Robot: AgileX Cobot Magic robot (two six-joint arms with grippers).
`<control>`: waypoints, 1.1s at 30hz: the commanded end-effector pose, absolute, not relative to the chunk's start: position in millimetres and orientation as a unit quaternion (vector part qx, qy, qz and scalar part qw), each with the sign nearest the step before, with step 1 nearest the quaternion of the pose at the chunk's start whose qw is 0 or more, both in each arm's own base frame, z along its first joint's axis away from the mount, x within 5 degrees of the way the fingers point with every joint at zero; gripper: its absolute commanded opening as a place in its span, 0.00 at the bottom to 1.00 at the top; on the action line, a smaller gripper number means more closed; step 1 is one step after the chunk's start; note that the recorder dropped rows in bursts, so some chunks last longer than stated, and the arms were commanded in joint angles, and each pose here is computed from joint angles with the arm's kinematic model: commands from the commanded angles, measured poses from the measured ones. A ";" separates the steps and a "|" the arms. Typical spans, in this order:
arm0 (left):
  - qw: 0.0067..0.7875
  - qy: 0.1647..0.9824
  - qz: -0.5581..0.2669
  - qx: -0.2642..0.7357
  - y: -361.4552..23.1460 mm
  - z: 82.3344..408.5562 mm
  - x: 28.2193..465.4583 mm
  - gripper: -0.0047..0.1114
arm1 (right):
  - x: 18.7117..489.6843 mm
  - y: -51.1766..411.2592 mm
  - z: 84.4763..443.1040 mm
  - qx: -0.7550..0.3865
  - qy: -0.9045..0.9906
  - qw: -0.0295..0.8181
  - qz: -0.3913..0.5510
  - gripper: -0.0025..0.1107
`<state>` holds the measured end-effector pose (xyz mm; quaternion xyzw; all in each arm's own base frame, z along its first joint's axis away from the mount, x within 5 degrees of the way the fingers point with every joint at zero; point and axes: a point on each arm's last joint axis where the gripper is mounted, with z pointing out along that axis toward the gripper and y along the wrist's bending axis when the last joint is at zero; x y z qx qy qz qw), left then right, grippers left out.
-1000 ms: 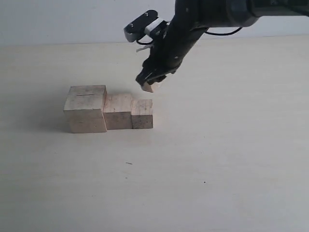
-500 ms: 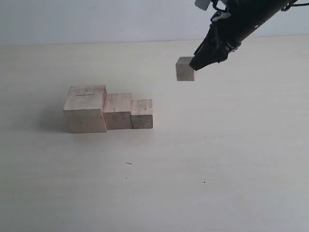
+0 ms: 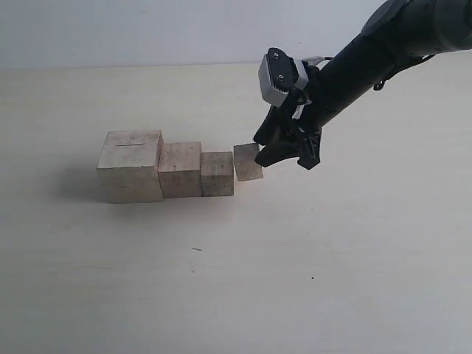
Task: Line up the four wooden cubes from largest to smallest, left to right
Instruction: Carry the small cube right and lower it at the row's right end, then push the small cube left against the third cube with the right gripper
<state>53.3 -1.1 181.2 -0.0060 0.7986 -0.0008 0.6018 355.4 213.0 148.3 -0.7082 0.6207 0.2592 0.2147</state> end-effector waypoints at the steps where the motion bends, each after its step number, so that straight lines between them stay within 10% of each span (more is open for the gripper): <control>1: 0.607 0.794 -0.003 -0.009 -1.0 181.4 53.3 0.04 | 360.0 214.1 149.6 -0.703 0.626 0.236 0.239 0.02; 33: 0.607 0.794 -0.003 -0.009 -1.0 181.4 53.3 0.04 | 359.0 213.0 114.4 -0.707 0.632 0.190 0.254 0.08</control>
